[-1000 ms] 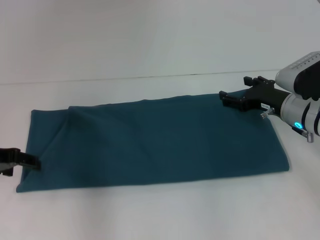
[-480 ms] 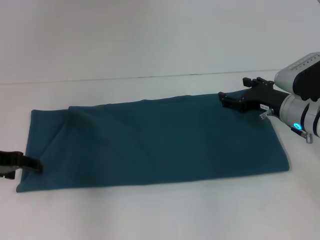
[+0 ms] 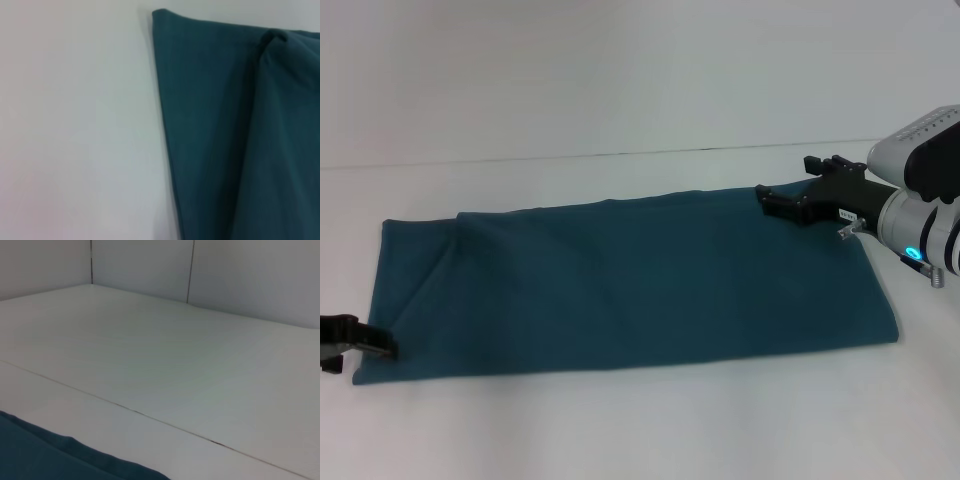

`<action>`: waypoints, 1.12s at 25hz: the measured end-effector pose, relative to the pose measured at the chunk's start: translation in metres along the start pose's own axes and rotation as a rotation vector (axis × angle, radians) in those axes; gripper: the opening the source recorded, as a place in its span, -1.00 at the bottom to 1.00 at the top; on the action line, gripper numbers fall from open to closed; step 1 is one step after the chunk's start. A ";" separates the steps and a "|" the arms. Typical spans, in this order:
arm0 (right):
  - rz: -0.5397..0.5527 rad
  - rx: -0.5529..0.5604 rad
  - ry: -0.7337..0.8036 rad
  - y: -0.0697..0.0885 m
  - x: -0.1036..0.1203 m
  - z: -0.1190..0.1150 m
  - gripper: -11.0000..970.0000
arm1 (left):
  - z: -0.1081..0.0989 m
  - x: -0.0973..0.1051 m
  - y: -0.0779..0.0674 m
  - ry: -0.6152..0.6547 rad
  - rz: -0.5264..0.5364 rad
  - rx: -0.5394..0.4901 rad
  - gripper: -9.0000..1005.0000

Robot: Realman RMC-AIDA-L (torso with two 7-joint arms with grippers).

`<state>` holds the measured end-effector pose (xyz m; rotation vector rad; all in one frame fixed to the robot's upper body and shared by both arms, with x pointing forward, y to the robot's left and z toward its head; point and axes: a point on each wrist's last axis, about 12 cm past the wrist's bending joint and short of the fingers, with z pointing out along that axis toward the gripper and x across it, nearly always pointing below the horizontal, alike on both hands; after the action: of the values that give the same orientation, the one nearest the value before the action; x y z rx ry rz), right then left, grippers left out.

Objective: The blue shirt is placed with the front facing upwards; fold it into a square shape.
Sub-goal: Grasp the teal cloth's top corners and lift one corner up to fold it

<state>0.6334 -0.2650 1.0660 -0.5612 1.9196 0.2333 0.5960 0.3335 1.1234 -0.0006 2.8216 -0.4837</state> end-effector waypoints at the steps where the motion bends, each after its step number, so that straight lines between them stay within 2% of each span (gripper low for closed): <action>1: 0.000 0.000 0.000 0.000 0.000 0.000 0.85 | 0.000 0.001 0.000 0.002 -0.005 0.001 0.60; 16: -0.003 0.002 -0.008 0.000 -0.002 0.001 0.85 | 0.011 0.007 -0.001 0.041 -0.028 0.027 0.61; 22: -0.003 0.002 -0.008 0.000 -0.002 0.001 0.85 | 0.010 0.002 -0.004 0.022 -0.019 0.027 0.61; 28: -0.004 0.003 -0.007 0.000 -0.002 0.001 0.85 | 0.002 -0.012 0.001 -0.047 0.005 -0.010 0.61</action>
<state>0.6346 -0.2646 1.0674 -0.5612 1.9114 0.2297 0.6078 0.3345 1.1244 -0.0076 2.7774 -0.4622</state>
